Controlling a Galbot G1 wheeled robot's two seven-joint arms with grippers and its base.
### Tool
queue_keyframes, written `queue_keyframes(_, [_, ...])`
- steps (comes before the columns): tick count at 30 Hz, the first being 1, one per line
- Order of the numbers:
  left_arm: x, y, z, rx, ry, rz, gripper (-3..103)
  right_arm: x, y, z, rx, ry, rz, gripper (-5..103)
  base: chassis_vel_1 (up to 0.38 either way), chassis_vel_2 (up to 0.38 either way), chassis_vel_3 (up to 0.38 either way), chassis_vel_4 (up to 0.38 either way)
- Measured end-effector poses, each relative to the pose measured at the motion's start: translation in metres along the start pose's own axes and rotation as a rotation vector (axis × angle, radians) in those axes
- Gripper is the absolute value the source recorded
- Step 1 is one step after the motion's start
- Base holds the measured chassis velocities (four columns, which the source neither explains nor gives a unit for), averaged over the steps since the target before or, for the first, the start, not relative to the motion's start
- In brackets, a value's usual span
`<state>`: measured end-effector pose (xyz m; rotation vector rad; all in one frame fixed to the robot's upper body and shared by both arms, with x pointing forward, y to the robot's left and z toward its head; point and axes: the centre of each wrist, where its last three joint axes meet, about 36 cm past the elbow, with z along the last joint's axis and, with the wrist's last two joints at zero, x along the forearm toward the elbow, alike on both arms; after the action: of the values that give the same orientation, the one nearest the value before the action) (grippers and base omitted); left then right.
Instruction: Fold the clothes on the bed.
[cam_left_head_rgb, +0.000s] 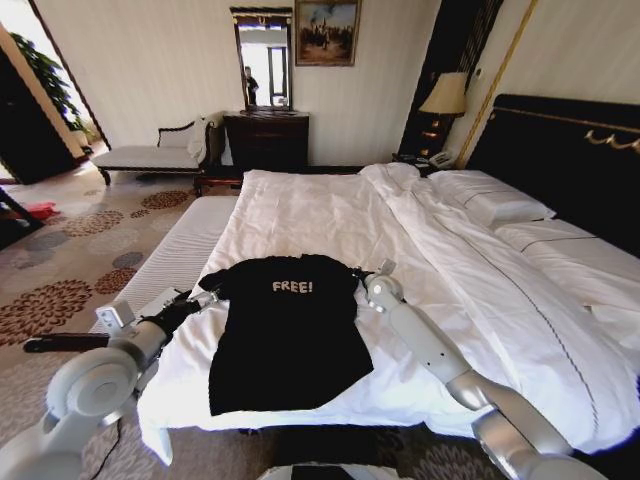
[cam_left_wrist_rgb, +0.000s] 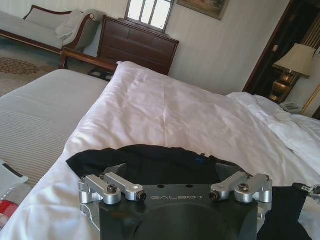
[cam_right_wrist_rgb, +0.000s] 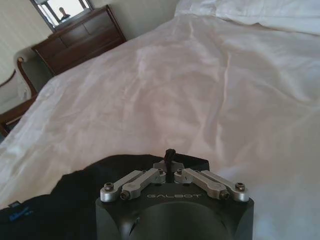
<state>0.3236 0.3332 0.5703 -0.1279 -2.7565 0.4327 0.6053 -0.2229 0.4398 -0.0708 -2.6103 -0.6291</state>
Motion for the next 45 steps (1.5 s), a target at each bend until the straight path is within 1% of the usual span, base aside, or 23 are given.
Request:
queue_keyframes(1, [0.000, 0.001, 0.000, 0.000, 0.000, -0.003, 100, 0.000, 0.000, -0.001, -0.005, -0.019, -0.014, 2, 0.000, 0.000, 0.000, 0.000])
queue_keyframes(12, [-0.002, 0.001, 0.004, -0.004, 0.004, -0.008, 100, -0.012, -0.014, 0.015, 0.003, -0.163, -0.059, 2, 0.000, 0.000, 0.000, 0.000])
queue_keyframes(16, [-0.003, 0.002, 0.007, -0.007, 0.006, -0.017, 100, -0.013, -0.017, 0.018, -0.032, -0.268, -0.093, 2, 0.000, 0.000, 0.000, 0.000])
queue_keyframes(17, [-0.003, 0.002, 0.007, -0.007, 0.006, -0.017, 100, -0.013, -0.017, 0.018, -0.032, -0.268, -0.093, 2, 0.000, 0.000, 0.000, 0.000])
queue_keyframes(19, [-0.004, 0.003, 0.009, -0.005, 0.007, -0.020, 100, -0.008, -0.020, 0.018, -0.040, -0.312, -0.113, 2, 0.000, 0.000, 0.000, 0.000])
queue_keyframes(22, [-0.005, 0.004, 0.010, -0.003, 0.009, -0.022, 100, -0.004, -0.027, 0.020, -0.031, -0.333, -0.109, 2, 0.000, 0.000, 0.000, 0.000])
queue_keyframes(23, [-0.006, 0.004, 0.011, -0.002, 0.011, -0.022, 100, -0.003, -0.032, 0.022, -0.022, -0.334, -0.091, -2, 0.000, 0.000, 0.000, 0.000])
queue_keyframes(24, [-0.006, 0.003, 0.011, -0.001, 0.013, -0.021, 100, -0.003, -0.037, 0.025, -0.012, -0.333, -0.061, 2, 0.000, 0.000, 0.000, 0.000])
queue_keyframes(25, [-0.006, 0.003, 0.011, -0.001, 0.013, -0.021, 100, -0.003, -0.037, 0.025, -0.012, -0.333, -0.061, 2, 0.000, 0.000, 0.000, 0.000])
queue_keyframes(26, [-0.006, 0.003, 0.012, -0.001, 0.014, -0.020, 100, -0.003, -0.042, 0.028, -0.004, -0.326, -0.026, 2, 0.000, 0.000, 0.000, 0.000])
queue_keyframes(27, [-0.006, 0.003, 0.013, 0.000, 0.014, -0.020, 100, -0.003, -0.044, 0.029, 0.001, -0.322, -0.009, 4, 0.000, 0.000, 0.000, 0.000])
queue_keyframes(29, [-0.007, 0.002, 0.014, 0.000, 0.017, -0.020, 100, -0.002, -0.055, 0.031, 0.023, -0.317, 0.039, 15, 0.000, 0.000, 0.000, 0.000])
queue_keyframes(30, [-0.007, 0.002, 0.014, 0.000, 0.017, -0.020, 100, -0.002, -0.055, 0.031, 0.023, -0.317, 0.039, 15, 0.000, 0.000, 0.000, 0.000])
queue_keyframes(32, [-0.007, 0.002, 0.015, -0.001, 0.019, -0.020, 100, 0.003, -0.062, 0.029, 0.037, -0.320, 0.049, 25, 0.000, 0.000, 0.000, 0.000])
queue_keyframes(33, [-0.007, 0.002, 0.015, -0.001, 0.019, -0.020, 100, 0.004, -0.062, 0.027, 0.040, -0.326, 0.046, 25, 0.000, 0.000, 0.000, 0.000])
queue_keyframes(35, [-0.007, 0.002, 0.015, -0.001, 0.019, -0.020, 100, 0.008, -0.060, 0.023, 0.044, -0.334, 0.040, 37, 0.000, 0.000, 0.000, 0.000])
queue_keyframes(36, [-0.007, 0.002, 0.015, -0.001, 0.019, -0.020, 100, 0.008, -0.060, 0.023, 0.044, -0.334, 0.040, 37, 0.000, 0.000, 0.000, 0.000])
queue_keyframes(38, [-0.006, 0.002, 0.015, 0.000, 0.018, -0.021, 100, 0.013, -0.057, 0.018, 0.053, -0.322, 0.049, 47, 0.000, 0.000, 0.000, 0.000])
queue_keyframes(39, [-0.006, 0.002, 0.015, 0.000, 0.018, -0.021, 100, 0.013, -0.057, 0.018, 0.053, -0.322, 0.049, 47, 0.000, 0.000, 0.000, 0.000])
queue_keyframes(40, [-0.006, 0.003, 0.015, 0.001, 0.016, -0.021, 100, 0.014, -0.056, 0.017, 0.059, -0.307, 0.059, 52, 0.000, 0.000, 0.000, 0.000])
queue_keyframes(42, [-0.005, 0.003, 0.012, 0.004, 0.003, -0.022, 100, 0.017, -0.049, 0.017, 0.073, -0.234, 0.108, 63, 0.000, 0.000, 0.000, 0.000])
queue_keyframes(44, [-0.004, 0.003, 0.009, 0.008, -0.009, -0.021, 100, 0.019, -0.044, 0.016, 0.072, -0.209, 0.119, 63, 0.000, 0.000, 0.000, 0.000])
queue_keyframes(45, [-0.003, 0.003, 0.007, 0.013, -0.025, -0.021, 100, 0.023, -0.037, 0.017, 0.074, -0.182, 0.121, 69, 0.000, 0.000, 0.000, 0.000])
